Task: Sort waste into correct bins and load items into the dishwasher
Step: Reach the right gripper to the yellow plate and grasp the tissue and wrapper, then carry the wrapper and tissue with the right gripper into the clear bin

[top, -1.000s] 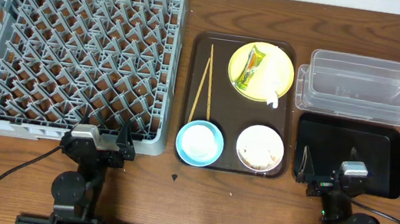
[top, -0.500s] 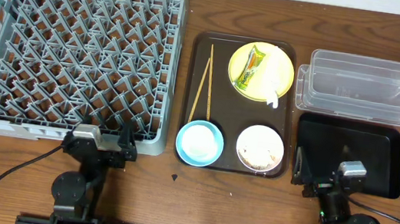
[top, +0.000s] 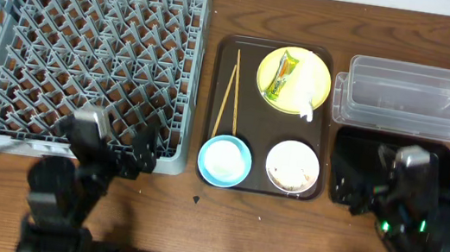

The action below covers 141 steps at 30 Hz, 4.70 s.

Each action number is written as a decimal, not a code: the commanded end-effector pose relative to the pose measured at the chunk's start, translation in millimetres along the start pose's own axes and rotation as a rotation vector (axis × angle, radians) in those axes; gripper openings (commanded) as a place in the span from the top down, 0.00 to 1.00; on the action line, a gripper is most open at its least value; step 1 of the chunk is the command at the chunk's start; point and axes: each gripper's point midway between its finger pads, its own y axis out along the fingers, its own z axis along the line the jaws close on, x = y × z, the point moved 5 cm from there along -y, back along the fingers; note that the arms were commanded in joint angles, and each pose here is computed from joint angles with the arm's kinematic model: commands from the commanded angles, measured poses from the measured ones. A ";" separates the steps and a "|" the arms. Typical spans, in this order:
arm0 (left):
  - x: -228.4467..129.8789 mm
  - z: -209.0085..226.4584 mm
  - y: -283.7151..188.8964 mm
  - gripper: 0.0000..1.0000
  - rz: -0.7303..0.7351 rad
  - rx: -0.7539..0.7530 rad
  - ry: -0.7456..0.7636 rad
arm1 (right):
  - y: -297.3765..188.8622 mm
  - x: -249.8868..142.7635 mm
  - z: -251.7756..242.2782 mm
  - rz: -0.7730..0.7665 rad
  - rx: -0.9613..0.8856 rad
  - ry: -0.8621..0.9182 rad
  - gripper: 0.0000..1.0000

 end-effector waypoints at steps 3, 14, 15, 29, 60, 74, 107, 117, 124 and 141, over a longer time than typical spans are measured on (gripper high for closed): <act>47.9 -18.8 6.8 0.02 0.202 0.012 -0.034 | 38.5 42.5 7.6 0.231 0.088 0.070 0.01; 58.6 -35.6 20.1 0.02 0.363 -0.093 -0.104 | 154.2 58.2 8.5 0.452 0.250 0.192 0.04; 58.5 -35.6 20.2 0.02 0.363 -0.094 -0.105 | 165.3 50.4 6.4 0.498 0.201 0.183 0.05; 53.7 -34.7 18.5 0.02 0.388 -0.086 -0.116 | 268.7 -61.6 -54.4 0.772 -0.513 -0.079 0.29; 53.7 -34.7 18.5 0.02 0.387 -0.086 -0.116 | 167.5 43.0 -164.5 0.434 -0.841 0.599 0.99; 53.6 -34.6 18.6 0.02 0.388 -0.086 -0.116 | 183.8 36.9 -173.0 0.456 -0.713 0.678 0.60; 53.7 -34.7 18.5 0.02 0.387 -0.086 -0.115 | 347.0 -121.9 -51.4 0.677 -0.414 -0.069 0.78; 53.7 -34.7 18.5 0.02 0.388 -0.086 -0.116 | 291.5 -7.8 -37.8 0.490 -0.456 0.110 0.99; 53.6 -34.7 18.6 0.02 0.388 -0.086 -0.116 | 216.0 49.7 -100.8 0.376 -0.678 0.446 0.99; 53.7 -34.7 18.5 0.02 0.388 -0.086 -0.116 | 186.7 40.6 -163.4 0.446 -0.760 0.549 0.40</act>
